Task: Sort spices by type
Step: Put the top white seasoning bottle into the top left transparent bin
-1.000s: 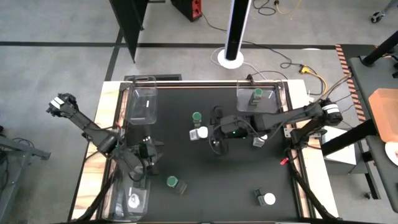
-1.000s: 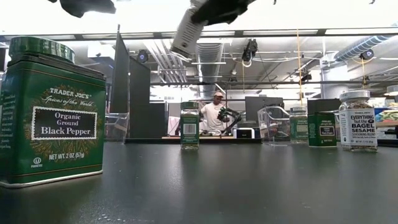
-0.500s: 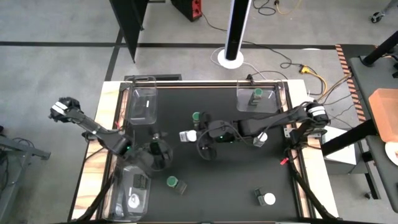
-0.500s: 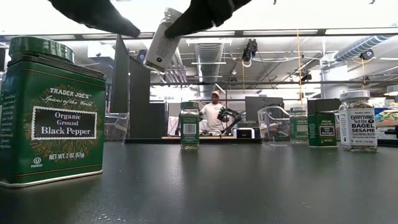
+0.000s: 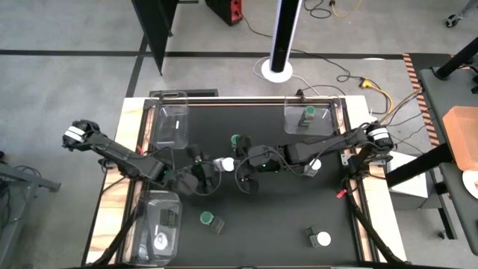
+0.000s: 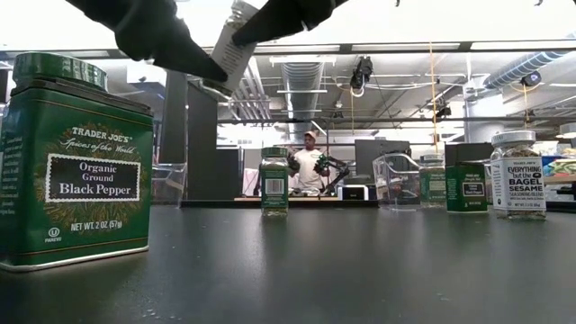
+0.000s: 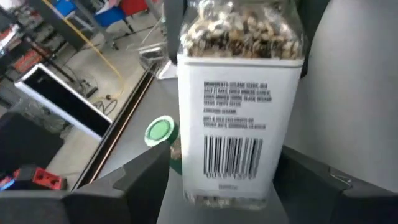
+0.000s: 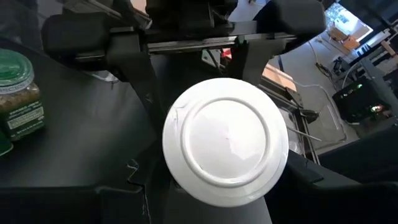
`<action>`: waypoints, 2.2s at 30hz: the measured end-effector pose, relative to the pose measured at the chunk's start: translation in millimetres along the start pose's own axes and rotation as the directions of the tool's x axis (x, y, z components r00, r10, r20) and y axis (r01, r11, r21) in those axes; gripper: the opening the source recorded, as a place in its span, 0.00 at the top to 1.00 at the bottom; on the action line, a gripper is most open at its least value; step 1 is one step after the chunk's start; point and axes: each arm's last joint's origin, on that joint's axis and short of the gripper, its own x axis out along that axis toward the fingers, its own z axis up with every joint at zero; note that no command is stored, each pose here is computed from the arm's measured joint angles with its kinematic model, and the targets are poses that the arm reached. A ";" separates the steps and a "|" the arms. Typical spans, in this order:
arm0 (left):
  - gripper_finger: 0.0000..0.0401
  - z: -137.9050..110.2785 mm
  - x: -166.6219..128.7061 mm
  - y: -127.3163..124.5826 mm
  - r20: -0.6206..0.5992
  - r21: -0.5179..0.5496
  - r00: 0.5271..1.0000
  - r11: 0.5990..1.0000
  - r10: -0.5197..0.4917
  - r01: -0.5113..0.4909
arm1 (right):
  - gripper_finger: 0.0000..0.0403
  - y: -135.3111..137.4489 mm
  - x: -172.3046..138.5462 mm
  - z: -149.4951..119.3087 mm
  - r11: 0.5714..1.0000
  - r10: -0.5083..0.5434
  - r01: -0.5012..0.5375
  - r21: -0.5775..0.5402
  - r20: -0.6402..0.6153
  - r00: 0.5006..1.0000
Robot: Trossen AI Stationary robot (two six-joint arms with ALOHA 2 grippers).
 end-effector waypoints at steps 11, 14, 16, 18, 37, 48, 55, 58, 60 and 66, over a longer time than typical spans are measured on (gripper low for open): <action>0.55 1.8 3.4 -3.4 0.017 0.034 0.999 0.999 -0.030 0.029 | 0.53 3.8 -1.0 1.3 1.000 0.005 -0.005 -0.015 -0.001 1.000; 0.55 2.6 2.8 -2.9 0.023 0.029 0.999 0.999 -0.037 0.036 | 0.48 4.0 -1.3 1.4 1.000 0.009 -0.009 -0.011 0.001 1.000; 0.55 3.7 2.1 -2.9 0.030 0.030 0.998 0.998 -0.054 0.053 | 0.40 2.7 -4.6 2.3 1.000 0.014 -0.014 0.006 -0.001 1.000; 0.55 3.5 -0.1 -2.5 0.038 0.026 0.998 0.998 -0.058 0.057 | 0.33 0.6 -10.4 3.3 0.999 0.018 -0.017 0.046 -0.010 1.000; 0.55 -7.9 -26.7 10.7 0.472 0.046 0.860 0.980 -0.193 0.194 | 0.32 5.9 -38.9 -21.0 0.977 -0.034 -0.033 0.212 0.305 0.952; 0.55 -11.1 -23.5 8.0 0.495 0.065 0.844 0.977 -0.207 0.202 | 0.31 15.8 -22.5 -25.9 0.974 -0.002 -0.103 0.203 0.459 0.888; 0.55 -7.3 -19.9 3.9 0.490 0.080 0.844 0.975 -0.218 0.205 | 0.23 15.4 -12.4 -16.2 0.979 0.000 -0.097 0.181 0.472 0.881; 0.55 -8.0 -19.0 3.3 0.484 0.082 0.848 0.976 -0.216 0.202 | 0.21 15.0 -11.5 -16.0 0.979 0.004 -0.097 0.179 0.461 0.887; 0.55 -7.9 -19.0 3.5 0.485 0.080 0.848 0.976 -0.214 0.200 | 0.20 14.7 -11.6 -15.9 0.979 0.002 -0.096 0.179 0.462 0.887; 0.55 -7.4 -19.1 4.6 0.483 0.061 0.856 0.982 -0.185 0.178 | 0.20 13.4 -17.1 -13.8 0.980 -0.007 -0.083 0.181 0.449 0.894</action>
